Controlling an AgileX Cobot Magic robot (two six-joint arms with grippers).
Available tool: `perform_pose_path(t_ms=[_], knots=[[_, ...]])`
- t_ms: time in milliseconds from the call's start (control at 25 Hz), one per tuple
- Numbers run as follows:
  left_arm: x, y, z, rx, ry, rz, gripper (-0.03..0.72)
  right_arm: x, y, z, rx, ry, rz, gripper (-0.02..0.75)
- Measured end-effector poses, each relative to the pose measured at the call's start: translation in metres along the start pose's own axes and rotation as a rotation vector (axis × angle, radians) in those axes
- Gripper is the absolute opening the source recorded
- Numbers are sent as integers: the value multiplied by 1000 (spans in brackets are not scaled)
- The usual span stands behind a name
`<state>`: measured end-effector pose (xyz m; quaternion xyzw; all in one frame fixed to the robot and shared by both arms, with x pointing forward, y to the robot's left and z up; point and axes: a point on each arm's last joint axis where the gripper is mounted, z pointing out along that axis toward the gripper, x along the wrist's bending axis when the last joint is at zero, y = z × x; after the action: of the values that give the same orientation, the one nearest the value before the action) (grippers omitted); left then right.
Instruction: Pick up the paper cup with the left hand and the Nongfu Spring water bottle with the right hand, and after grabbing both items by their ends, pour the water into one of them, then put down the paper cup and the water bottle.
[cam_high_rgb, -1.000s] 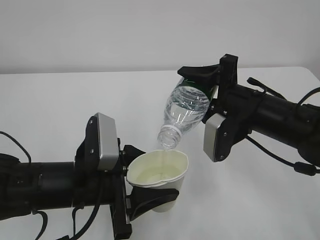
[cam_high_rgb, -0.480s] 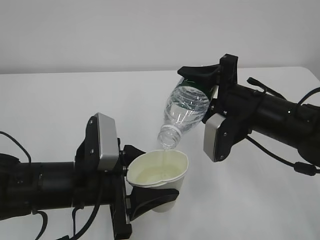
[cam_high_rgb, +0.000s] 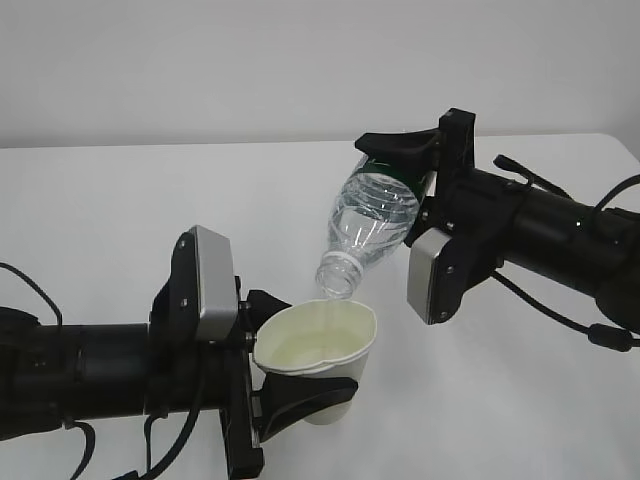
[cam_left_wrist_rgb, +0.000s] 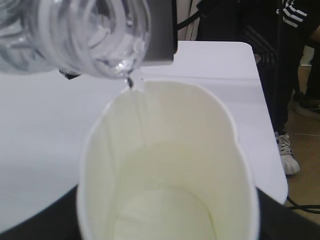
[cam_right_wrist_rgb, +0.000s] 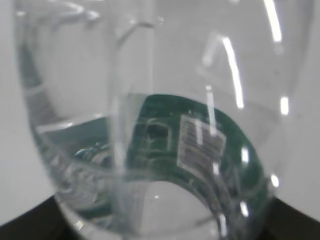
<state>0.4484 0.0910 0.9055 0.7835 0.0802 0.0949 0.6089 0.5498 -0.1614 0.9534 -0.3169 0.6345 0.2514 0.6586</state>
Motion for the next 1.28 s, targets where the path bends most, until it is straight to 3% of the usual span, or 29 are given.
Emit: perform_pose_path(t_ms=[1280], knots=[[0, 0, 0, 1, 0, 0, 419, 0, 0, 0, 0, 0, -12, 458]])
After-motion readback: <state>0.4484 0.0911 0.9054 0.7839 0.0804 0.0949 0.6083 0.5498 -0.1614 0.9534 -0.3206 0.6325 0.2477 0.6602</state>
